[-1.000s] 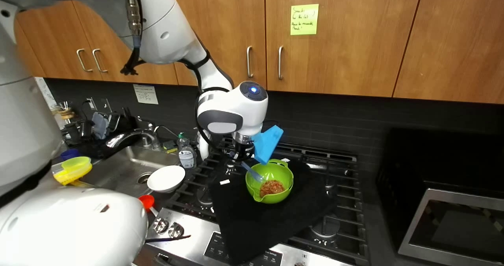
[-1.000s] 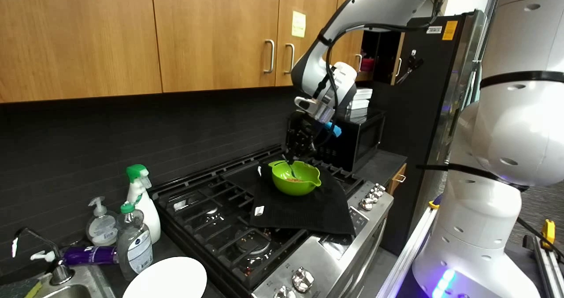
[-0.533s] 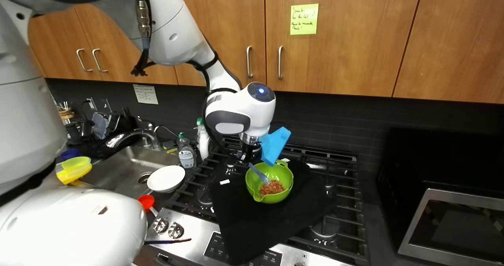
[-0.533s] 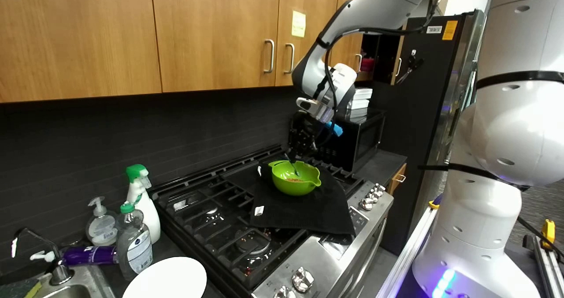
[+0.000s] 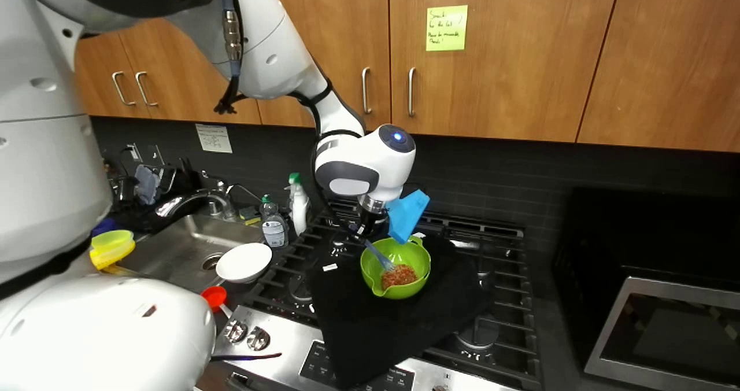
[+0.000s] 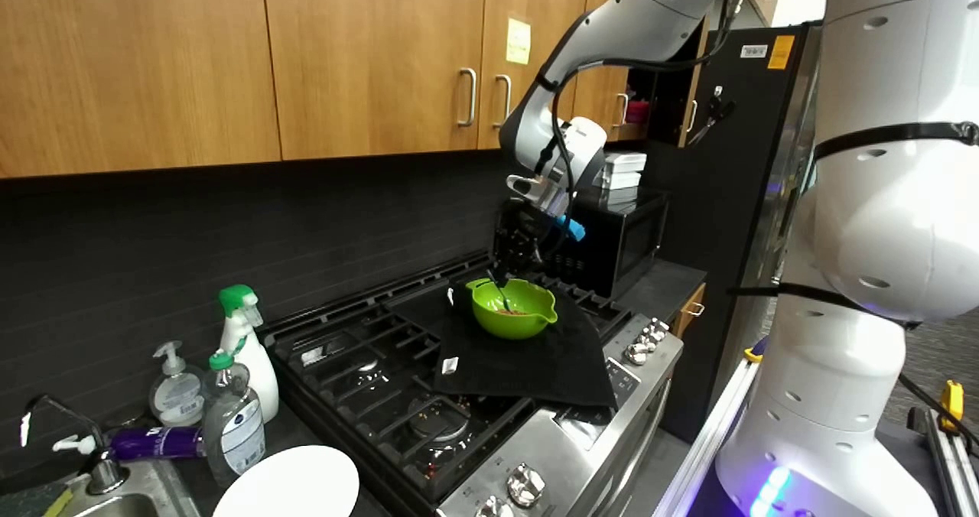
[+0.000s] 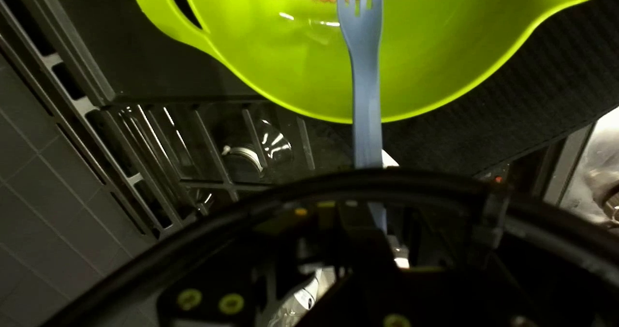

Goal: Use the blue fork to stir the contents in the light green bowl.

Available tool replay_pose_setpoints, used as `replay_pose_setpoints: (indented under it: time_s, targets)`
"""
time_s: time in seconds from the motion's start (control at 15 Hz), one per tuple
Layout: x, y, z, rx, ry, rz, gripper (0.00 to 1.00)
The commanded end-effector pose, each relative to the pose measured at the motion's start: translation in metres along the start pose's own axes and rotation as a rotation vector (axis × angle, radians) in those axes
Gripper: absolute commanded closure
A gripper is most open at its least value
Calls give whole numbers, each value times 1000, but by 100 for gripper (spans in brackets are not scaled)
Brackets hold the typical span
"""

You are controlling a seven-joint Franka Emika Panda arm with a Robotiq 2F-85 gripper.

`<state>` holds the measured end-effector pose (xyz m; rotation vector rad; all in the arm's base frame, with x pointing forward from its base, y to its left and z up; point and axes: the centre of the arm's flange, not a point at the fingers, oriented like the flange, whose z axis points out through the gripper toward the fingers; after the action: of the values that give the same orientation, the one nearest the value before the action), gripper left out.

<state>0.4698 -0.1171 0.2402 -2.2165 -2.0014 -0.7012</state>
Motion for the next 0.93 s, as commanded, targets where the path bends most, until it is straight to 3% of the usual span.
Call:
replay_pose_setpoints:
  time_s: [0.0, 0.87]
  targets:
    - [-13, 14, 15, 13, 18, 6, 95]
    - [-46, 2, 30, 37, 31, 87, 95]
